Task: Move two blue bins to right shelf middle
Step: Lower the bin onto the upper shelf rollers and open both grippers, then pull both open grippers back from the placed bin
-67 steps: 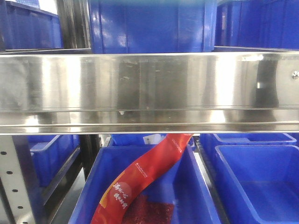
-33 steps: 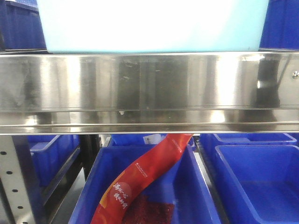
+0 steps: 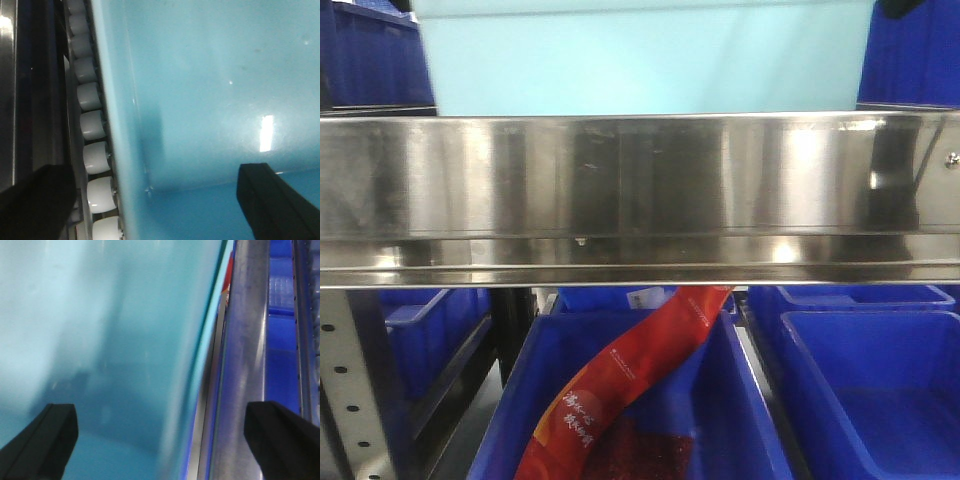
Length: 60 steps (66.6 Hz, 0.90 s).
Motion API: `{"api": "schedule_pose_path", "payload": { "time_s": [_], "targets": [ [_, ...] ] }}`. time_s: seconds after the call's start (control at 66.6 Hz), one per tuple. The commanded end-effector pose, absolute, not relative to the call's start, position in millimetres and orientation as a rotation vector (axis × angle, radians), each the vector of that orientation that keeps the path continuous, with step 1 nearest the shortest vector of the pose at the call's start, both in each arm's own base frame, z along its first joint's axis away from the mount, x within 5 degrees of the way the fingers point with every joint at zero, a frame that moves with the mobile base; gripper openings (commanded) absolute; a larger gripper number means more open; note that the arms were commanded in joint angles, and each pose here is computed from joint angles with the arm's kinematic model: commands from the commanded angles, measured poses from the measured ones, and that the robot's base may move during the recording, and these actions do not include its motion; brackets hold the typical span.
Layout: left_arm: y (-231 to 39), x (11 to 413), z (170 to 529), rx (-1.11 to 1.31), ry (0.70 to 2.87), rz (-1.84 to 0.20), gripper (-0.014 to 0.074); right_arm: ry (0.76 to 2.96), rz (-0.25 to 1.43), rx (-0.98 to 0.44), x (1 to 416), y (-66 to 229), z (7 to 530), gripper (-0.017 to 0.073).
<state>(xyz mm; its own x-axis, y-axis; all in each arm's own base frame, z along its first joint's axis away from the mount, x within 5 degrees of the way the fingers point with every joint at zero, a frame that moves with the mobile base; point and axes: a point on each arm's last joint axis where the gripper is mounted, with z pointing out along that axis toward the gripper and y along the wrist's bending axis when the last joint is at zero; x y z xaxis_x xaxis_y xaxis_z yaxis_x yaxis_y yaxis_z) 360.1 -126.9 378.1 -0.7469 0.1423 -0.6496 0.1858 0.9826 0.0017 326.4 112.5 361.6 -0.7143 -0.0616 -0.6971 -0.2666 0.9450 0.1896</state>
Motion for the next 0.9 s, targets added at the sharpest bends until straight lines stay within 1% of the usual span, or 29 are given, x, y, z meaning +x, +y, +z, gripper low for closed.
{"api": "schedule_pose_path", "payload": {
  "time_s": [0.0, 0.135, 0.18, 0.225, 0.27, 0.315, 0.33, 0.376, 0.421, 0.436, 0.496, 0.511, 0.541, 0.571, 0.751, 0.886],
  "targets": [
    [-124, 347, 400, 0.225, 2.378, -0.1, 0.0533, 2.257, 0.365, -0.227, 317, 109, 384, 0.0568],
    [-114, 323, 428, 0.21, 2.317, -0.119, 0.0528, 2.153, 0.378, -0.22, 294, 101, 414, 0.0568],
    [-111, 315, 438, 0.205, 2.29, -0.127, 0.0518, 2.123, 0.382, -0.219, 286, 98, 423, 0.0554],
    [-108, 306, 447, 0.2, 2.261, -0.136, 0.0498, 2.095, 0.386, -0.218, 278, 96, 431, 0.0517],
    [-104, 296, 458, 0.195, 2.229, -0.145, 0.0451, 2.071, 0.389, -0.218, 270, 93, 439, 0.0465],
    [-100, 287, 466, 0.19, 2.206, -0.152, 0.0385, 2.052, 0.387, -0.221, 260, 90, 446, 0.0393],
    [-99, 284, 469, 0.189, 2.199, -0.154, 0.0359, 2.05, 0.386, -0.222, 257, 89, 447, 0.035],
    [-95, 275, 475, 0.185, 2.179, -0.16, 0.0237, 2.042, 0.382, -0.225, 249, 87, 451, 0.0235],
    [-92, 265, 479, 0.183, 2.164, -0.164, 0.0132, 2.031, 0.383, -0.225, 240, 84, 453, 0.013],
    [-90, 261, 479, 0.183, 2.162, -0.165, 0.0078, 2.03, 0.381, -0.225, 238, 83, 452, 0.008],
    [-86, 251, 477, 0.184, 2.166, -0.164, -0.0061, 2.006, 0.374, -0.223, 228, 79, 451, -0.0055],
    [-85, 248, 476, 0.184, 2.165, -0.164, -0.0112, 2.008, 0.371, -0.223, 226, 78, 449, -0.008],
    [-83, 242, 474, 0.185, 2.165, -0.164, -0.011, 1.997, 0.358, -0.224, 221, 76, 446, -0.0135],
    [-80, 235, 471, 0.186, 2.161, -0.165, -0.0111, 1.989, 0.344, -0.226, 215, 73, 442, -0.0166],
    [-65, 192, 450, 0.196, 2.072, -0.192, -0.0111, 1.998, 0.309, -0.241, 187, 63, 408, -0.016],
    [-50, 152, 428, 0.2, 1.935, -0.231, -0.0111, 1.991, 0.303, -0.239, 161, 54, 376, -0.016]
  ]
}}
